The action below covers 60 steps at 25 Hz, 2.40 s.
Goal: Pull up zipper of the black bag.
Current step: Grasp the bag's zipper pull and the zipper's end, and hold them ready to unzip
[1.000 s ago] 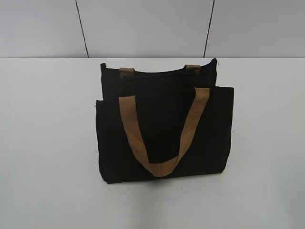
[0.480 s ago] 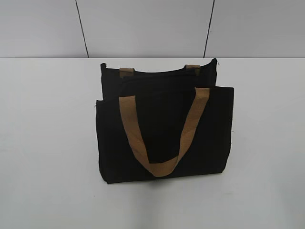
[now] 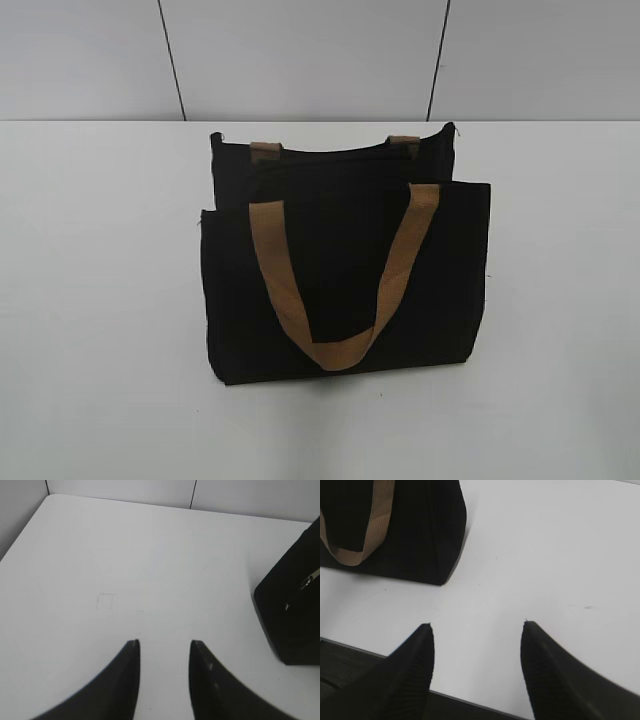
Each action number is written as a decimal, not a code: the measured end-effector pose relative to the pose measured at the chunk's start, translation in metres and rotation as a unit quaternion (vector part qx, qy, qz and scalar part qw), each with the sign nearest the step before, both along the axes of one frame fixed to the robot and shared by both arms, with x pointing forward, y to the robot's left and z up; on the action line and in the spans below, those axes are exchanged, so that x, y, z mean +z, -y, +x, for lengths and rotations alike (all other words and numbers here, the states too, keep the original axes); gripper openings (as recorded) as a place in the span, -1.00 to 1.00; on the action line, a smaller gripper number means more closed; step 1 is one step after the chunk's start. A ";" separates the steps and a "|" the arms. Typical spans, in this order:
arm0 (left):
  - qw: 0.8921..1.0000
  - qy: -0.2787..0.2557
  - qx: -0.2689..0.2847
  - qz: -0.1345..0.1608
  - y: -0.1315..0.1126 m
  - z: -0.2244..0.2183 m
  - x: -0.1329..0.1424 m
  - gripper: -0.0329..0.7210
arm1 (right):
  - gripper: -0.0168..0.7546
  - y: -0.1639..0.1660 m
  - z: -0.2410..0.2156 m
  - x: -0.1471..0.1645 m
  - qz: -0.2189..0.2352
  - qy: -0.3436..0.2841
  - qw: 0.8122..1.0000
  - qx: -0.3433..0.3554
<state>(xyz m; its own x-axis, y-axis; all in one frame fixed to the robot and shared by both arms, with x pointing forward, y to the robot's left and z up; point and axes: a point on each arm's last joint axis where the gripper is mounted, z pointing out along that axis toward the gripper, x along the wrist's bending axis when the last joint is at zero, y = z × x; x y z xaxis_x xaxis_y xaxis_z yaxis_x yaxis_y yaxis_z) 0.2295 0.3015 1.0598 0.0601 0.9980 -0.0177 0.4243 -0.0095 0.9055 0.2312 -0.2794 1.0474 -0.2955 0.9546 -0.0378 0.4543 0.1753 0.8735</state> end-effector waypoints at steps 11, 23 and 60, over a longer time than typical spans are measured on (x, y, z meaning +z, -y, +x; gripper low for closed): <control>0.995 0.003 -0.085 0.059 0.014 0.067 0.028 0.34 | 0.17 -0.002 0.061 0.070 -0.020 -0.056 0.998 0.009; 0.924 -0.080 -0.368 0.061 0.061 0.188 -0.010 0.28 | 0.17 -0.019 0.170 0.124 -0.027 -0.115 0.986 0.115; 0.808 -0.015 -0.585 0.064 0.119 0.305 -0.176 0.12 | 0.17 -0.031 0.234 0.137 -0.010 -0.118 0.976 0.184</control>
